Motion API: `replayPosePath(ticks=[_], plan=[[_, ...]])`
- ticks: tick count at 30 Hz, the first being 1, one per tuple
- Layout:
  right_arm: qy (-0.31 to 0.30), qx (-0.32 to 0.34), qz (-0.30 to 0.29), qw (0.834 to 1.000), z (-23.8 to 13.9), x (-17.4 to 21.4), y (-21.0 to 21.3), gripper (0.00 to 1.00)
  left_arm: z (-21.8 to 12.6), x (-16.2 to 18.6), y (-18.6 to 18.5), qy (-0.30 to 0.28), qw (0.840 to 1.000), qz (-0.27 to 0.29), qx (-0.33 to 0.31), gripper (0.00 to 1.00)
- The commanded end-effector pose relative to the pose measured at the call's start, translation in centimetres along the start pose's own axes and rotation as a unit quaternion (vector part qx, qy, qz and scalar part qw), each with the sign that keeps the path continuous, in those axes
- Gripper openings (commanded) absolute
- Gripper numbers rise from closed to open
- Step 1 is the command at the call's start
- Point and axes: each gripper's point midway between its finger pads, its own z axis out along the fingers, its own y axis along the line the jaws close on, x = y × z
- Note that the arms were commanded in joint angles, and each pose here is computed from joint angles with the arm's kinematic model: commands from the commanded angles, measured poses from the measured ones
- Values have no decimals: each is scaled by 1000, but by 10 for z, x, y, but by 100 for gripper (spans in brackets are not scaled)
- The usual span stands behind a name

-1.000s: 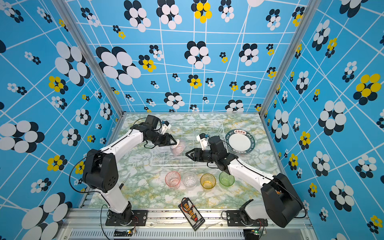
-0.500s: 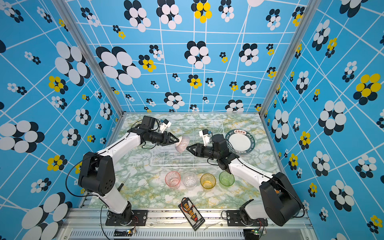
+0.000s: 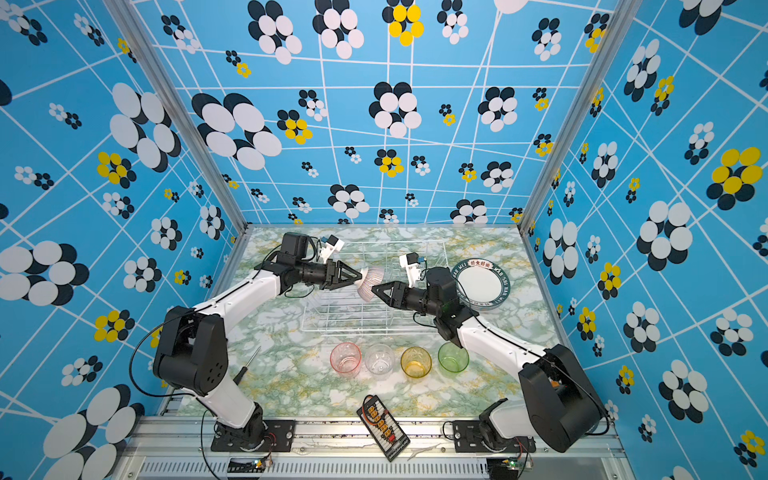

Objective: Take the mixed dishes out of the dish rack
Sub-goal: 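Lift the striped bowl with left while right gripper grasps its rim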

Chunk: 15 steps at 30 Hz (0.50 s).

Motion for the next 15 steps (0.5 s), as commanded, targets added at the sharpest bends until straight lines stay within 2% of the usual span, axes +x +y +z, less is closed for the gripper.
replayPosePath(ticks=[1,15], plan=[[-16,-15,-4,1000,-1,-7,3,41,-6,-1,-38,-5,998,43,53,47],[-42,-52,8,998,6,-21,13,33,6,2,-49,6,997,50,64,47]])
